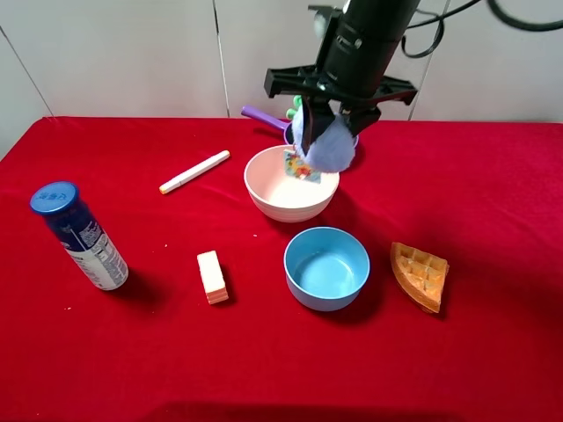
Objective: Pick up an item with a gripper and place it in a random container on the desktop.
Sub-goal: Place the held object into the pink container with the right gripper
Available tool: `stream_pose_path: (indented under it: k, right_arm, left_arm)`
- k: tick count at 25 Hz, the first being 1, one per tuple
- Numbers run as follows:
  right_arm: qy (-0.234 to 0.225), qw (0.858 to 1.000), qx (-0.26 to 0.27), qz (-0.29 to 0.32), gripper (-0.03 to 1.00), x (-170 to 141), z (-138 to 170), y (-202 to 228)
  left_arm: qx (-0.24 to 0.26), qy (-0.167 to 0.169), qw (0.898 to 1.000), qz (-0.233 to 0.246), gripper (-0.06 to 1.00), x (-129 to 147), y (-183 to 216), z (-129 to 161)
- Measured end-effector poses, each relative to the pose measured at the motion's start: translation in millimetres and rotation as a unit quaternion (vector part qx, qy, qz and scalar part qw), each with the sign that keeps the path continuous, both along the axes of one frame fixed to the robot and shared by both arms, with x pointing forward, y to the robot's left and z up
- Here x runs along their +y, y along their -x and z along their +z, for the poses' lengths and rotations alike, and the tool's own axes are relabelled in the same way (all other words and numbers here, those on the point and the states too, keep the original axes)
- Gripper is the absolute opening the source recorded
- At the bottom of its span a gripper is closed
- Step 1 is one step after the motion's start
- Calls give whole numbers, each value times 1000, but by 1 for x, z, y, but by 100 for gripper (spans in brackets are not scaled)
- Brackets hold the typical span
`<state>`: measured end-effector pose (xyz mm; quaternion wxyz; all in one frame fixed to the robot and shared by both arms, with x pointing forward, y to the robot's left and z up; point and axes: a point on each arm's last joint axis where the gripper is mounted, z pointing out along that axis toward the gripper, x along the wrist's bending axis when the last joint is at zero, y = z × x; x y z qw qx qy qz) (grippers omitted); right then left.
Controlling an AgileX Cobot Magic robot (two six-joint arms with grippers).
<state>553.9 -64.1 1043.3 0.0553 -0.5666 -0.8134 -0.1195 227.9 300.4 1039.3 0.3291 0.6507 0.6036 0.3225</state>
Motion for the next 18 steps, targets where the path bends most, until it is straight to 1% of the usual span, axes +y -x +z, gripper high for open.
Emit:
stream_pose_path:
  k: [8, 18]
  right_arm:
    - [-2, 1000, 5, 5, 24, 10, -28, -12]
    - [0, 1000, -12, 4, 24, 19, -62, -28]
  left_arm:
    - [0, 0, 1000, 0, 99, 0, 0, 0]
    - [0, 0, 1000, 0, 99, 0, 0, 0]
